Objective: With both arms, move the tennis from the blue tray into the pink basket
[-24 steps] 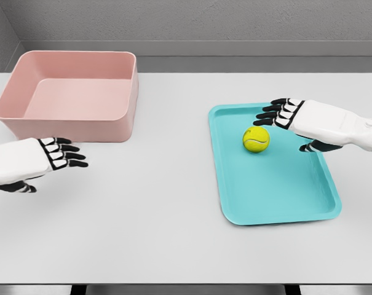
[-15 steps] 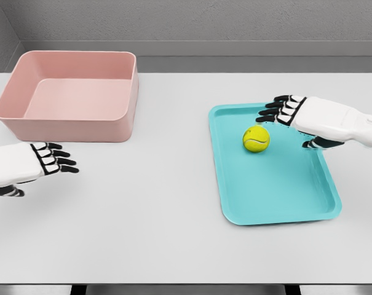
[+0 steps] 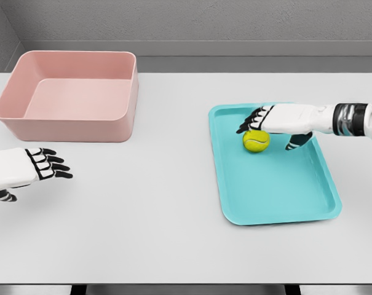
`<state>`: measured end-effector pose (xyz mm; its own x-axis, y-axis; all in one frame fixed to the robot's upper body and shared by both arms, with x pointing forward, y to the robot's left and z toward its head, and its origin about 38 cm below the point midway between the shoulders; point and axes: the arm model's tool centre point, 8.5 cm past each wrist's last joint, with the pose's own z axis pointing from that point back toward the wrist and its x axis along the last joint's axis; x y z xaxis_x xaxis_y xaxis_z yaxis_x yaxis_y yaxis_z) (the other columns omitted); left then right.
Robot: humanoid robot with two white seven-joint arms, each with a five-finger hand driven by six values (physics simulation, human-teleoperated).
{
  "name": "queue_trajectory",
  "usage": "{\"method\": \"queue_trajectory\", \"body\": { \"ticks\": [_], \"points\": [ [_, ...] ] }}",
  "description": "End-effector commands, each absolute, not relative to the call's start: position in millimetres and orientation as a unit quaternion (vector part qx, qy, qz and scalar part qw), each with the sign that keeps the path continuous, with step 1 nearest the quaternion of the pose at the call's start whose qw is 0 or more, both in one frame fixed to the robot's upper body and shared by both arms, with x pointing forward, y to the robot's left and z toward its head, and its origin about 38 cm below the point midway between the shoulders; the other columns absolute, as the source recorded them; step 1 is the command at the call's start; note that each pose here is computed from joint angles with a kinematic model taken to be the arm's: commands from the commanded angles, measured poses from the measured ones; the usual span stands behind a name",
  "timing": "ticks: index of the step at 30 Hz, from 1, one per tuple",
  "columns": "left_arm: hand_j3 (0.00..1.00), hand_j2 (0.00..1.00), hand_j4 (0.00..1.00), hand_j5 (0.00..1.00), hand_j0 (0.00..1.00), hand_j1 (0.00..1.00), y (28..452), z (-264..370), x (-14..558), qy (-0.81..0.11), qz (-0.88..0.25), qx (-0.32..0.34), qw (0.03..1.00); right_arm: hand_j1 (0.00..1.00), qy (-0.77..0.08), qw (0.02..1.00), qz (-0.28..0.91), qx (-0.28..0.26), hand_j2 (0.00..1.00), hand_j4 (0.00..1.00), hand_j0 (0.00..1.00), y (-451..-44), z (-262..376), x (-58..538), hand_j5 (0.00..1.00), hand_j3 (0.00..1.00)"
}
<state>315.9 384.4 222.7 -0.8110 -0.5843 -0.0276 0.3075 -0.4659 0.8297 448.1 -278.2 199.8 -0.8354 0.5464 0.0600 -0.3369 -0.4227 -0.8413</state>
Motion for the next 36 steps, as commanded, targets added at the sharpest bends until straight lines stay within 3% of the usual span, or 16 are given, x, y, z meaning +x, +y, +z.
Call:
{"method": "queue_trajectory", "body": {
  "ticks": [1, 20, 30, 31, 36],
  "points": [
    [1.00, 1.00, 1.00, 1.00, 1.00, 1.00, 385.1, 223.4, 316.0, -0.444, -0.841, 0.156, 0.267, 1.00, -0.456, 0.274, 0.841, -0.095, 1.00, 1.00, 1.00, -273.8, 183.9, 448.8, 1.00, 1.00],
    [1.00, 1.00, 1.00, 1.00, 1.00, 1.00, 384.9, 223.7, 316.1, -0.445, -0.840, 0.156, 0.267, 0.99, -0.444, 0.289, 0.843, -0.091, 0.99, 0.99, 0.99, -257.8, 170.2, 472.6, 0.99, 0.99],
    [1.00, 1.00, 1.00, 1.00, 1.00, 1.00, 384.3, 223.1, 316.1, -0.446, -0.840, 0.155, 0.267, 0.82, -0.442, 0.289, 0.844, -0.092, 0.82, 0.82, 0.82, -258.7, 170.0, 472.5, 0.82, 0.82],
    [1.00, 1.00, 1.00, 1.00, 1.00, 1.00, 384.3, 223.1, 316.1, -0.446, -0.840, 0.155, 0.267, 0.76, -0.435, 0.290, 0.848, -0.089, 0.76, 0.76, 0.76, -259.4, 169.3, 472.1, 0.76, 0.76],
    [1.00, 1.00, 1.00, 1.00, 1.00, 1.00, 384.3, 223.2, 316.1, -0.447, -0.840, 0.155, 0.267, 0.72, -0.436, 0.290, 0.848, -0.089, 0.72, 0.72, 0.72, -258.7, 169.2, 472.1, 0.72, 0.72]
  ]
}}
